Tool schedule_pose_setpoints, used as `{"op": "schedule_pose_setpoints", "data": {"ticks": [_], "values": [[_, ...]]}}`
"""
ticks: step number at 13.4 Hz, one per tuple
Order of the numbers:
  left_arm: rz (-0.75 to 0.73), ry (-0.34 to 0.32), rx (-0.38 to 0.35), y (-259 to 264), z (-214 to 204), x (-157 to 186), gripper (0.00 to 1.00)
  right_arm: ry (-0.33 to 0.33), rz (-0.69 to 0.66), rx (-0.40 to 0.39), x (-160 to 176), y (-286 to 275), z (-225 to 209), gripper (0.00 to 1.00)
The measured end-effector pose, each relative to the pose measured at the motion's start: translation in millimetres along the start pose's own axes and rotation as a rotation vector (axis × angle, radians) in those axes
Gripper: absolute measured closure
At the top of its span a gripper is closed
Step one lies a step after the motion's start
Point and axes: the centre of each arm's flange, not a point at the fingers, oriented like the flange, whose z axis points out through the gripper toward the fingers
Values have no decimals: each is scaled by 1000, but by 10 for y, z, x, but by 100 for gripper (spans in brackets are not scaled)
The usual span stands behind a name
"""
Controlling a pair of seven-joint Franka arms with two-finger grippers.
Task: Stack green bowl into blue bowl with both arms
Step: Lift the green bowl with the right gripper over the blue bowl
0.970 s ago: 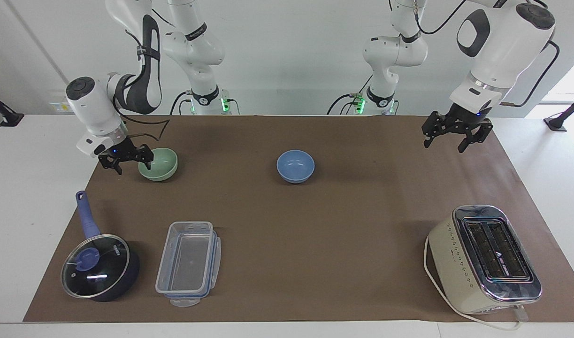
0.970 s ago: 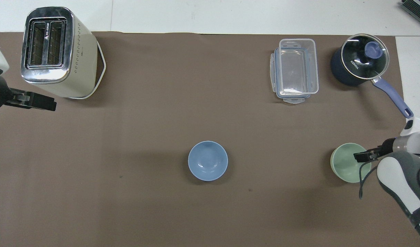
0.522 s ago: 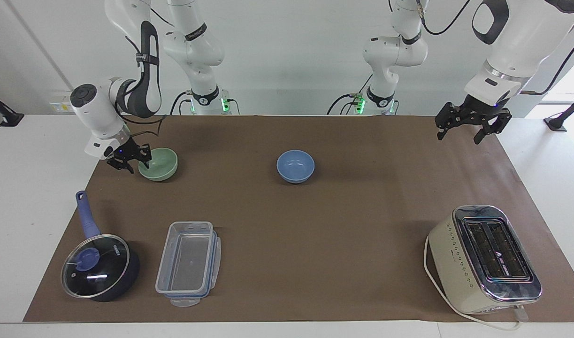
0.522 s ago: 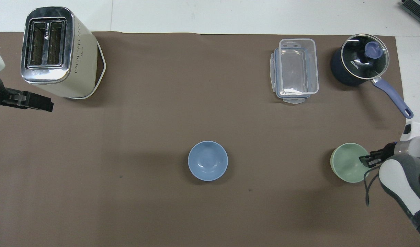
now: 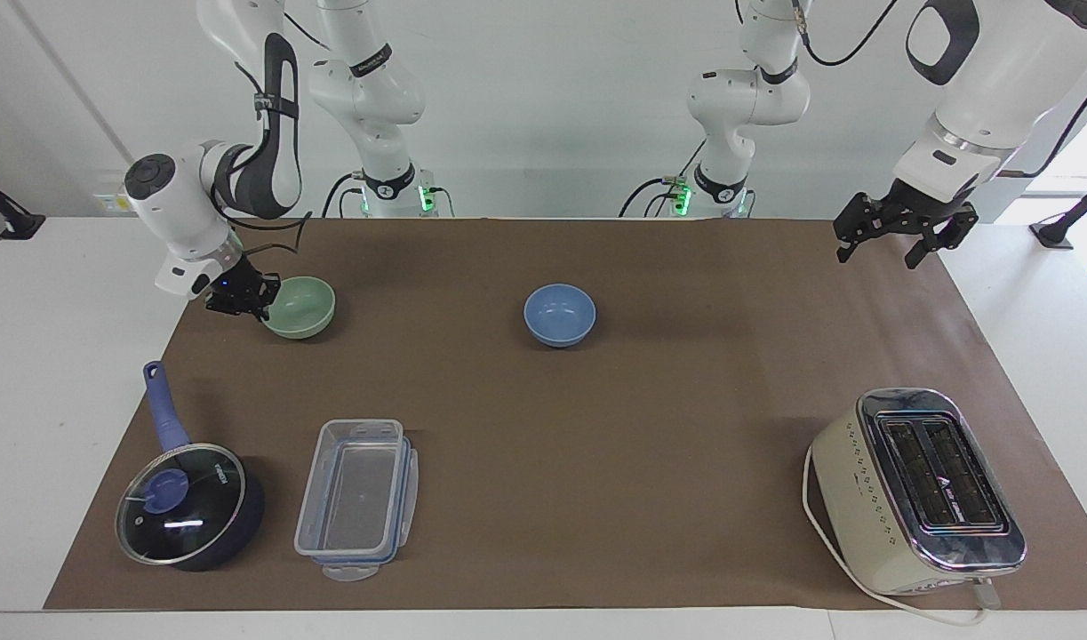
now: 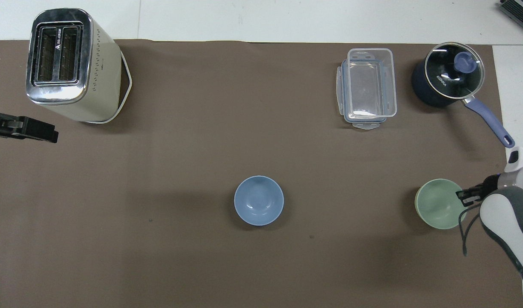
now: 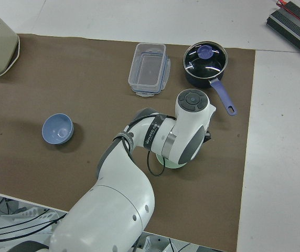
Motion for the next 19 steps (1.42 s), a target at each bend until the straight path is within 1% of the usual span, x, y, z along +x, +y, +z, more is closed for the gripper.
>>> {"op": "schedule_pose_setpoints", "data": {"ticks": [2,4,6,8,10,12,14,16,19], "values": [[-4,2,0,-22,-16,-11,0,12,6,21,112,12,-276,96],[-11,4,1,-60,-25,-20,0,41,10,62,247,-61,-516,96],[-12,5,1,-63,-30,-22,0,61,8,88,444,-248,-745,96],[-9,5,1,-46,-33,-22,0,62,40,94,711,-592,-1009,96],[-7,6,0,-39,-33,-21,0,56,81,94,978,-1079,-1201,96],[-8,6,1,-42,-34,-22,0,48,115,93,1195,-1644,-1240,96],[-8,6,1,-44,-35,-22,0,36,163,91,1361,-2252,-1224,96],[-8,6,1,-44,-35,-22,0,51,196,87,1500,-2929,-1182,96],[-9,6,1,-44,-36,-23,0,60,244,88,1566,-3787,-950,96]]}}
